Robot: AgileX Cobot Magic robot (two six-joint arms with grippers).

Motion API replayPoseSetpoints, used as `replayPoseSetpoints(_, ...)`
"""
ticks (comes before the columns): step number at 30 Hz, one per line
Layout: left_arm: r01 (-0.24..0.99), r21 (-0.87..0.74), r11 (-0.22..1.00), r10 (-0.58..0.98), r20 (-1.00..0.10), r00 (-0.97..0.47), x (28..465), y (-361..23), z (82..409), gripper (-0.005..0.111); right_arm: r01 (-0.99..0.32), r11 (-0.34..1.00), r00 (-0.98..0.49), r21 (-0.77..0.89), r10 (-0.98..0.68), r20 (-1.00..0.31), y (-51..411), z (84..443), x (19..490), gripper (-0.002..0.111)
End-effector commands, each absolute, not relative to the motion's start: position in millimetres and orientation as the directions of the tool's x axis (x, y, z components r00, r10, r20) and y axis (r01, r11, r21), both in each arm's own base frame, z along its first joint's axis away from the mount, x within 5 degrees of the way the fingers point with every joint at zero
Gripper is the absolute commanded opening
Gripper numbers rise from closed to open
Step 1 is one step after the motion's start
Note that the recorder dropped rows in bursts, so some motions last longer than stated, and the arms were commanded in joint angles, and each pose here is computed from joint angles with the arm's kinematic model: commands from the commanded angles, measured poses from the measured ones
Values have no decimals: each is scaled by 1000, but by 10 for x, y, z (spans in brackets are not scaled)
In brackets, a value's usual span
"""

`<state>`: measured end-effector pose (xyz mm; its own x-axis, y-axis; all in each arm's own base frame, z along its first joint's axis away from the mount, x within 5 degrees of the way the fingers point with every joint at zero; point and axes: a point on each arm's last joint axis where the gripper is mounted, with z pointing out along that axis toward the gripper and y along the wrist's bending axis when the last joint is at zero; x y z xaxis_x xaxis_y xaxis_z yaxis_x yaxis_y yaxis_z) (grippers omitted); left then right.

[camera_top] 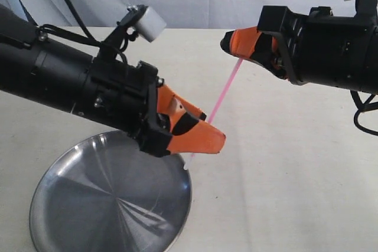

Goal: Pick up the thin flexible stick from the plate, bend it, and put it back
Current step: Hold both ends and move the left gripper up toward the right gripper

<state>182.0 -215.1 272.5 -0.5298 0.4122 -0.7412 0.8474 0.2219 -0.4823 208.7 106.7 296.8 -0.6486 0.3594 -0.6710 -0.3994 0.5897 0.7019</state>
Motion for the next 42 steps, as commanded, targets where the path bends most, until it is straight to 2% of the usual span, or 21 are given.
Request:
replayPoseSetpoints(1,839,-494,228,410,-733,-543,1794,-2279,2669,54,-413,580,-651,702,351,-673,1082,2985,2077,0)
replayPoseSetpoints(4,841,-490,230,417,-731,-540,1784,-2302,2652,38,-420,572,-654,705,347,-672,1090,2989,2070,0)
replayPoseSetpoints(7,848,-478,228,431,-732,-528,1781,-2296,2641,12,-422,569,-655,705,346,-672,1092,2990,2067,0)
replayPoseSetpoints(8,852,-472,227,436,-733,-522,1780,-2294,2637,0,-422,569,-655,705,346,-672,1092,2990,2067,0)
replayPoseSetpoints(13,873,-443,204,443,-753,-486,1770,-2290,2664,0,-422,569,-655,705,346,-672,1092,2990,2067,0)
replayPoseSetpoints(19,944,-327,53,444,-839,-316,1705,-2299,2865,0,-408,596,-642,692,352,-681,1071,2979,2088,0)
replayPoseSetpoints(24,978,-209,-3,413,-891,-189,1706,-2306,3037,0,-403,601,-640,690,354,-682,1066,2977,2092,0)
replayPoseSetpoints(42,1000,-3,-31,289,-957,6,1775,-2361,3239,0,-400,605,-638,689,356,-683,1063,2975,2096,0)
